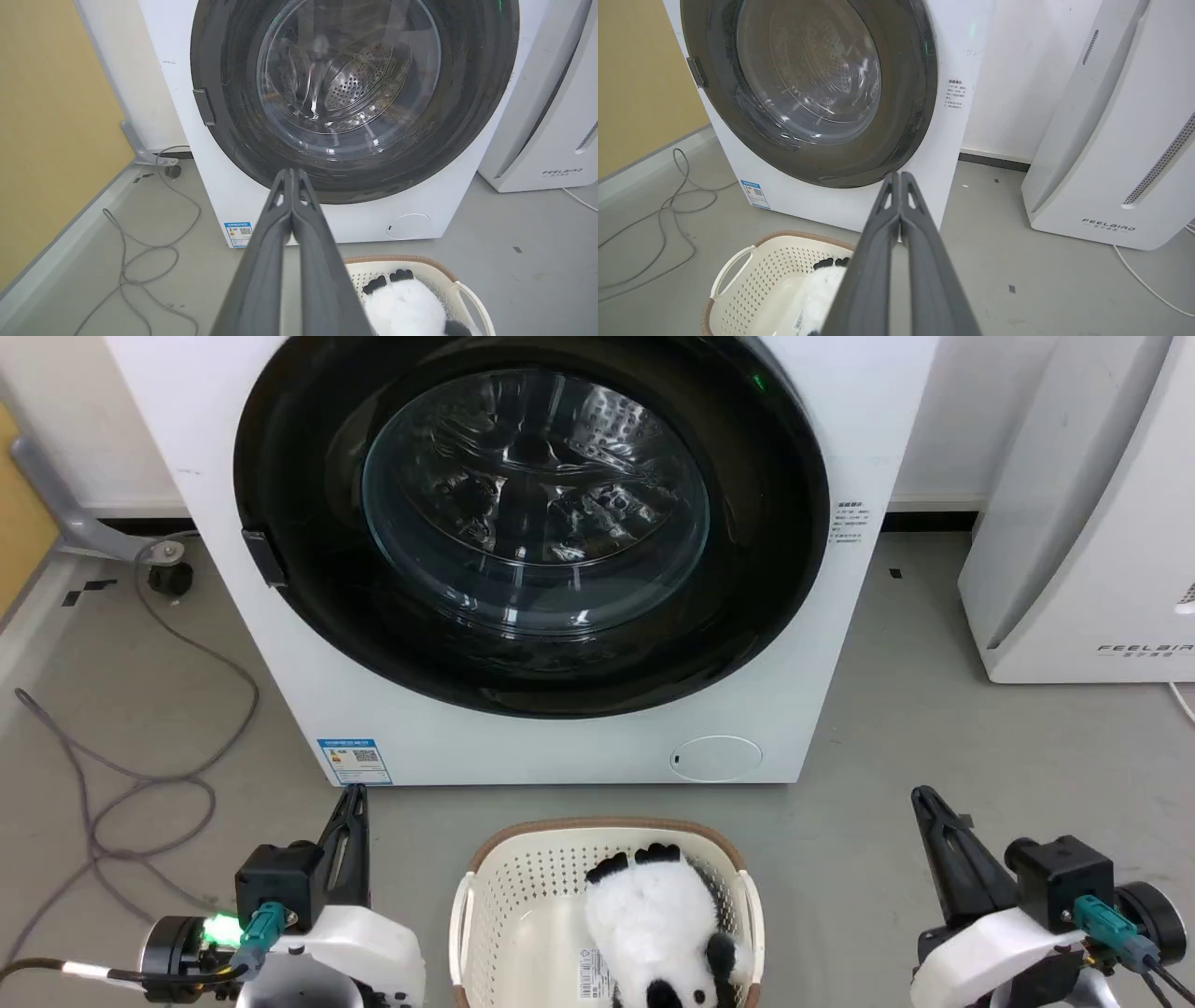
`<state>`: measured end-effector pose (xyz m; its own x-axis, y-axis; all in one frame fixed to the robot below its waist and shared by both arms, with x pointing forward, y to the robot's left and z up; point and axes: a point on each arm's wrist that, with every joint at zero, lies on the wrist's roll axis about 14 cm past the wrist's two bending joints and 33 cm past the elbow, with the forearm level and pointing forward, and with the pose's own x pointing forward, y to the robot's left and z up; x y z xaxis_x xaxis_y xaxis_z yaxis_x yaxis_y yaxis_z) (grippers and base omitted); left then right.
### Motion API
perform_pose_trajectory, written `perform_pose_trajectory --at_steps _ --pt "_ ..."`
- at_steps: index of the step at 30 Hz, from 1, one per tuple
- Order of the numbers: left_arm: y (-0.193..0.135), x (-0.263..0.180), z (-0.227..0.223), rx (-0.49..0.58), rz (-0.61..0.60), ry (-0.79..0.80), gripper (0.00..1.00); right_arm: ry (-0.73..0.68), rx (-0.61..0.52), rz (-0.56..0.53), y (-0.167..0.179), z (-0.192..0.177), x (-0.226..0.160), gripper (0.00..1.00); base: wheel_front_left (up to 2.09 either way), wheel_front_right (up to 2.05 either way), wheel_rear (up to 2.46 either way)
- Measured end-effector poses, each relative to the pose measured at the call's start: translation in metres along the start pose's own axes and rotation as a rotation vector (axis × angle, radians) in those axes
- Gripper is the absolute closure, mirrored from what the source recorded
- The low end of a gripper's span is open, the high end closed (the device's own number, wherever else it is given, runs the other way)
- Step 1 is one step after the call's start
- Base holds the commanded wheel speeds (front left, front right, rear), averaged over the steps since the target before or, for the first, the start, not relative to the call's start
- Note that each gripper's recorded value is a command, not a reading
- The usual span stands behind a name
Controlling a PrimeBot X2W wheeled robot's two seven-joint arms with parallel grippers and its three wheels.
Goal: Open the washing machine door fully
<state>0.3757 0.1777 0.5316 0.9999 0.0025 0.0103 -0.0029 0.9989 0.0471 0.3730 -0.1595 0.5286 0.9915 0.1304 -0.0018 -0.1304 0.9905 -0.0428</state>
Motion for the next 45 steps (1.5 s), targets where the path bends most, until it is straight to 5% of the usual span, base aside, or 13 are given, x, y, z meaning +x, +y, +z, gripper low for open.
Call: perform_pose_trajectory --at_steps 19,20,29,30,31,32,45 --pt "0.0001 0.0 0.0 0.0 0.0 0.0 1.0 0.0 0.0 0.0 0.0 0.0 0.0 1.0 0.0 0.0 0.0" --pt "0.0 0.0 0.0 0.0 0.0 0.0 0.0 0.0 0.0 0.0 -0.0001 0.0 0.0 0.0 0.0 0.0 0.0" --pt "-0.0026 0.0001 -0.0005 -0.004 -0.008 -0.002 0.0 -0.003 0.003 0.0 0.0002 -0.0001 -0.0001 0.0 0.0 0.0 0.0" --pt "-0.0032 0.0001 -0.0002 -0.007 -0.009 -0.005 0.0 -0.005 0.007 0.0 0.0 0.0002 -0.0002 0.11 0.0 0.0 0.0" --pt "-0.0041 0.0001 -0.0003 -0.01 -0.012 -0.006 0.0 -0.007 0.012 -0.001 -0.0002 0.0001 -0.0003 0.93 0.0 0.0 0.0" --pt "-0.0041 0.0001 -0.0003 -0.01 -0.012 -0.006 0.0 -0.007 0.012 -0.001 -0.0002 0.0001 -0.0003 1.0 0.0 0.0 0.0" --pt "-0.0083 0.0002 -0.0002 -0.037 -0.028 -0.021 0.0 -0.015 0.088 -0.006 -0.0012 -0.0049 -0.003 1.0 0.0 0.0 0.0"
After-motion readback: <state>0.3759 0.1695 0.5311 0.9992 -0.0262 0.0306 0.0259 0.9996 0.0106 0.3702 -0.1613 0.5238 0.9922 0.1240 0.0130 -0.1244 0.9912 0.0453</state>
